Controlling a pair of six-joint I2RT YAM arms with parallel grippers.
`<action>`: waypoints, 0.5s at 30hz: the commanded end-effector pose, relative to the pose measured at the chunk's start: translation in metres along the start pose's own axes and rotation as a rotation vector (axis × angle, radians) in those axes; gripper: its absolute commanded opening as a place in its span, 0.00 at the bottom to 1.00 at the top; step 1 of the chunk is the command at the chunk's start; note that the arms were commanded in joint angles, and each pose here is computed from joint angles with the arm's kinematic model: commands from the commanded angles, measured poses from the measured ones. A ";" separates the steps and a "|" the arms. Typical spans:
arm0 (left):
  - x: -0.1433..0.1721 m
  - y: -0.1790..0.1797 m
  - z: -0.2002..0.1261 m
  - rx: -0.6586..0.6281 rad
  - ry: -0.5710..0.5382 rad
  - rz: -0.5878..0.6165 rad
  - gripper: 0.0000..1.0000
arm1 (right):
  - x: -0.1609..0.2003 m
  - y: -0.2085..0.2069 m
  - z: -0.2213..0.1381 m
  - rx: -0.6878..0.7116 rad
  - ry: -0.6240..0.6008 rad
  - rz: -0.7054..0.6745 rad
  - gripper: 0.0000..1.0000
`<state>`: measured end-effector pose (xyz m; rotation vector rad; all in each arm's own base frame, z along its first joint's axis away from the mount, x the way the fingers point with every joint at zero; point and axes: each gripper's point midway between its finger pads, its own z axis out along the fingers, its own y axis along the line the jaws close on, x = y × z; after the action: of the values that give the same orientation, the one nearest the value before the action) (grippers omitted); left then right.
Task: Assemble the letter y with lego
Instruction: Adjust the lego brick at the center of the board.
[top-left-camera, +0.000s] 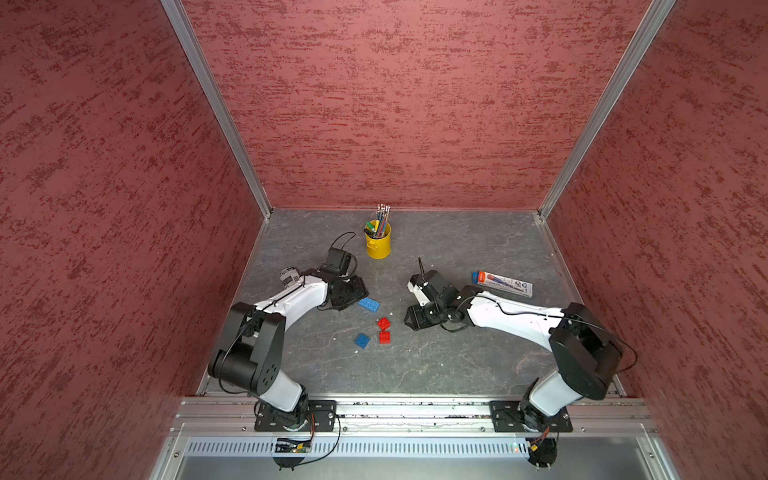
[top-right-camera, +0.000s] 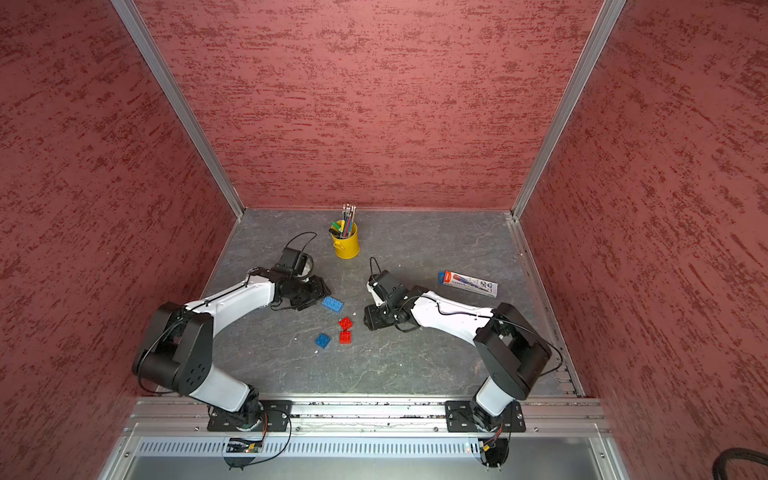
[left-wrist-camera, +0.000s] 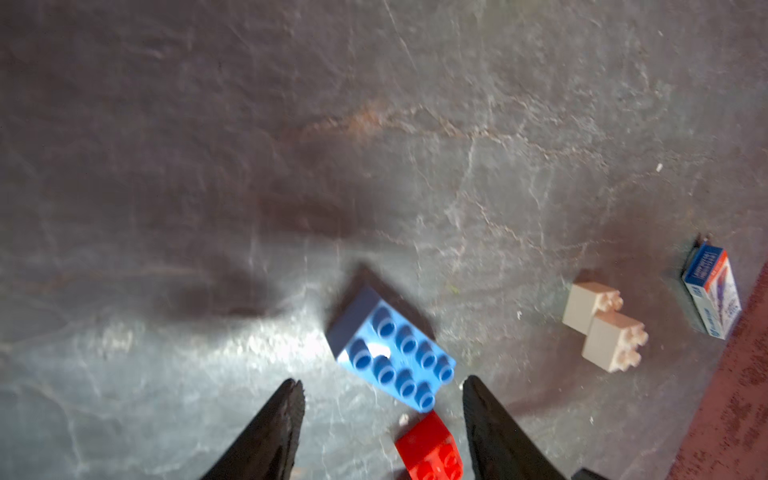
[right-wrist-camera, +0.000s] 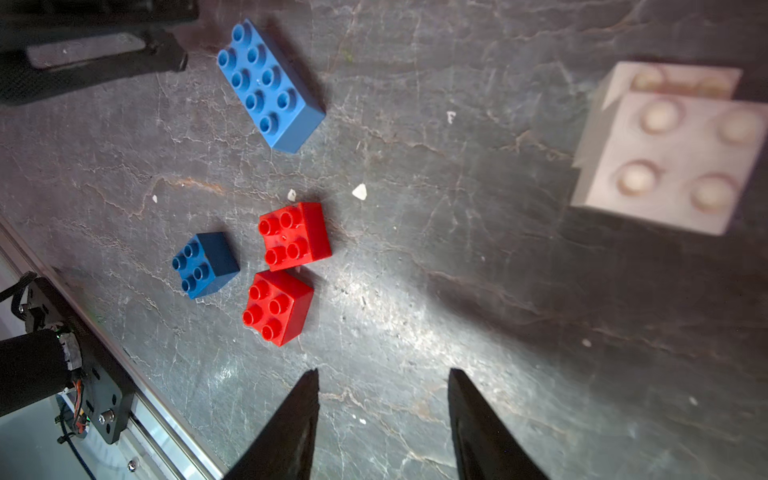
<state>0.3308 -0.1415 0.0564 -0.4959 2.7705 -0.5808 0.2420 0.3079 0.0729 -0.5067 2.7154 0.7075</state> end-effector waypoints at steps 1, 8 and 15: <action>-0.027 -0.013 0.007 0.035 -0.039 0.067 0.64 | -0.015 0.017 -0.001 -0.044 -0.048 -0.006 0.52; -0.029 -0.032 0.028 0.082 0.026 0.117 0.61 | -0.012 0.015 0.003 -0.031 -0.042 0.005 0.52; 0.005 -0.039 0.032 0.098 0.086 0.135 0.60 | -0.013 0.014 0.007 -0.024 -0.033 0.001 0.52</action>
<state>0.3591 -0.1797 0.0436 -0.2934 2.7994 -0.6801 0.2418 0.3159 0.0694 -0.4927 2.7128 0.7260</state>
